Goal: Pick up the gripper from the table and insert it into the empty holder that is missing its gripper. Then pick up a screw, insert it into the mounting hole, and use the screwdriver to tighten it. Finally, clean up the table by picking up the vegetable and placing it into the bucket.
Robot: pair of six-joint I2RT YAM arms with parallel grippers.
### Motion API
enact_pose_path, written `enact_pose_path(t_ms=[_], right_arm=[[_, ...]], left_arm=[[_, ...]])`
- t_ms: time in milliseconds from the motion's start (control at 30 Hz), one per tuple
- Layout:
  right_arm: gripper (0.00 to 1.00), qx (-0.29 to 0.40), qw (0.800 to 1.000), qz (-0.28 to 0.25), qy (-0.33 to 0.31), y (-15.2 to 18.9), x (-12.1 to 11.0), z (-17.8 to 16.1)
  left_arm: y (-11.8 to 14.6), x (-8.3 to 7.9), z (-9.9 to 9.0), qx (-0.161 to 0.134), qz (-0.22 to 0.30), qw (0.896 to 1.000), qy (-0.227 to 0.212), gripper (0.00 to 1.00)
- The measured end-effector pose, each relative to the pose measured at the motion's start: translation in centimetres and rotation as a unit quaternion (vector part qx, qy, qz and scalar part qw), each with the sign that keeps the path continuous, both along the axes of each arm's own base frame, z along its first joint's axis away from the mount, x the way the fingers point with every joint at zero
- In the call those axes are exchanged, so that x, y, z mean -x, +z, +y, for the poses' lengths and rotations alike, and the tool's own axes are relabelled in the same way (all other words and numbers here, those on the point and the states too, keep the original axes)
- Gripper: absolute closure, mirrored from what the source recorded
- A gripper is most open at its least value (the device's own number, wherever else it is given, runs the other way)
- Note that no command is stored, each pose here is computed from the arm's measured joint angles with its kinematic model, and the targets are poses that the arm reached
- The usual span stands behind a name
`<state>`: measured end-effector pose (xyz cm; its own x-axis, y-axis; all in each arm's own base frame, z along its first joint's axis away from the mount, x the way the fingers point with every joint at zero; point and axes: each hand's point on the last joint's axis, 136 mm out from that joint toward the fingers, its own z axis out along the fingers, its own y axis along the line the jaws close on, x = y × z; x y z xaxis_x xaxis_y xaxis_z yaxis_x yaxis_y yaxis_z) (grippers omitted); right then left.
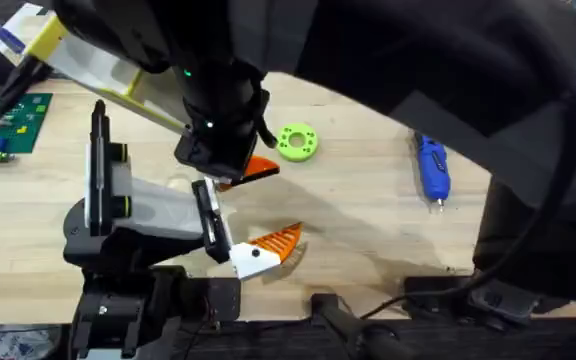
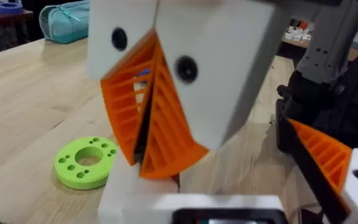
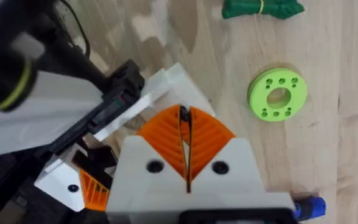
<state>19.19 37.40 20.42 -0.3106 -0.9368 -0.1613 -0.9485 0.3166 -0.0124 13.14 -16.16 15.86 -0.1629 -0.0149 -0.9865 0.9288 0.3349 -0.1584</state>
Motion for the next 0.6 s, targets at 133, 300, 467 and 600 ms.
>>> enact_pose_path(t_ms=[133, 300, 467, 600], right_arm=[[0.993, 0.002, 1.000, 0.002, 0.000, -0.17, 0.01, 0.03], [0.993, 0.002, 1.000, 0.002, 0.000, -0.19, 0.02, 0.03], [0.997, 0.002, 1.000, 0.002, 0.000, -0.19, 0.02, 0.03], [0.795, 0.003, 1.000, 0.000, -0.002, -0.20, -0.05, 0.01]], left_arm=[[0.00, 0.00, 0.00, 0.002, 0.006, 1.000, 0.000, 0.014], [0.00, 0.00, 0.00, 0.003, 0.008, 1.000, 0.000, 0.014], [0.00, 0.01, 0.00, 0.003, 0.009, 1.000, 0.000, 0.014], [0.00, 0.02, -0.01, 0.003, 0.008, 1.000, 0.000, 0.014]])
